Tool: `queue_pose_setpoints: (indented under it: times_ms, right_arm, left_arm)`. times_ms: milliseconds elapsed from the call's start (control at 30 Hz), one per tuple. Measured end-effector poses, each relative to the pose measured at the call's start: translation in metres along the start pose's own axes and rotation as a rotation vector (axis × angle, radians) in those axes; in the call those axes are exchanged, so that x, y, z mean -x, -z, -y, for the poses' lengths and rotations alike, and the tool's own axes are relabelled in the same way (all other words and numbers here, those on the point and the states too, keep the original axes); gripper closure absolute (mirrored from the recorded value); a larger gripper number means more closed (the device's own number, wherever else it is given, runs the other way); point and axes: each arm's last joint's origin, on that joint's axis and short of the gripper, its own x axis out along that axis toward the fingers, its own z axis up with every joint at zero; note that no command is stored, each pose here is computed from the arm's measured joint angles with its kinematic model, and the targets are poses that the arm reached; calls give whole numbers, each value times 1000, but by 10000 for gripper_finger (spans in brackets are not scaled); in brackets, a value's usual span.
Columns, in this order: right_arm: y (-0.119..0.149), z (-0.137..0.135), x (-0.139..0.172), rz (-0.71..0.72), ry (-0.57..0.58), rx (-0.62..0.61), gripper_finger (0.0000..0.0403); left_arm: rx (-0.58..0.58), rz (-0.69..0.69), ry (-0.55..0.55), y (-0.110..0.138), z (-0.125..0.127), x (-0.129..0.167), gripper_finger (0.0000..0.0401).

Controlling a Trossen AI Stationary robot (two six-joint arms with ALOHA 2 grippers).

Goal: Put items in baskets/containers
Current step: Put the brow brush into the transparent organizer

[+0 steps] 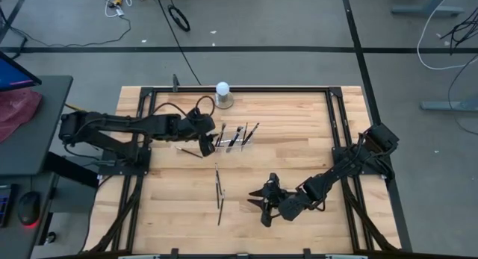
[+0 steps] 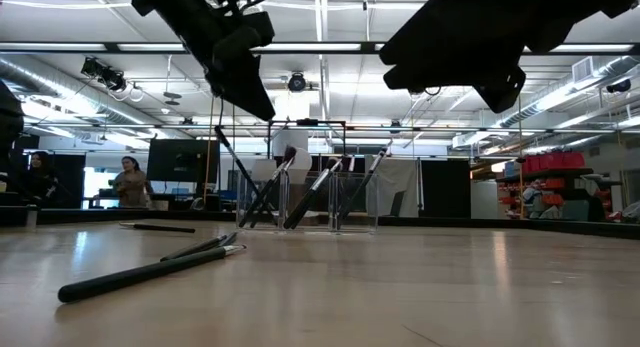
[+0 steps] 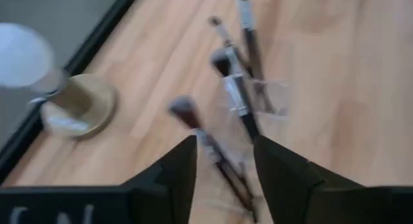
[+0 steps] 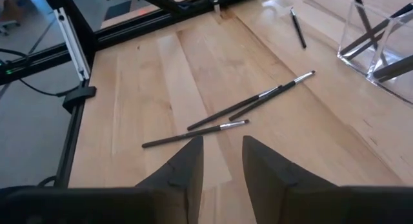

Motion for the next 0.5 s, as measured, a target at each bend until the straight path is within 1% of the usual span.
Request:
queue_pose_setpoints:
  times_ms: [133,267,333,433,500]
  right_arm:
    - [0,0,0,2,1,0,296]
    - [0,0,0,3,1,-1,296]
    - [0,0,0,5,0,-3,296]
    - [-1,0,0,7,-1,-4,296]
    - [-1,0,0,18,13,-4,296]
  left_arm:
    - [11,38,-5,-3,-3,10,221]
    - [-23,47,94,1,6,34,220]
    - [-50,9,159,8,14,47,226]
    - [-61,-93,265,22,27,61,239]
    - [-68,-167,287,32,34,64,254]
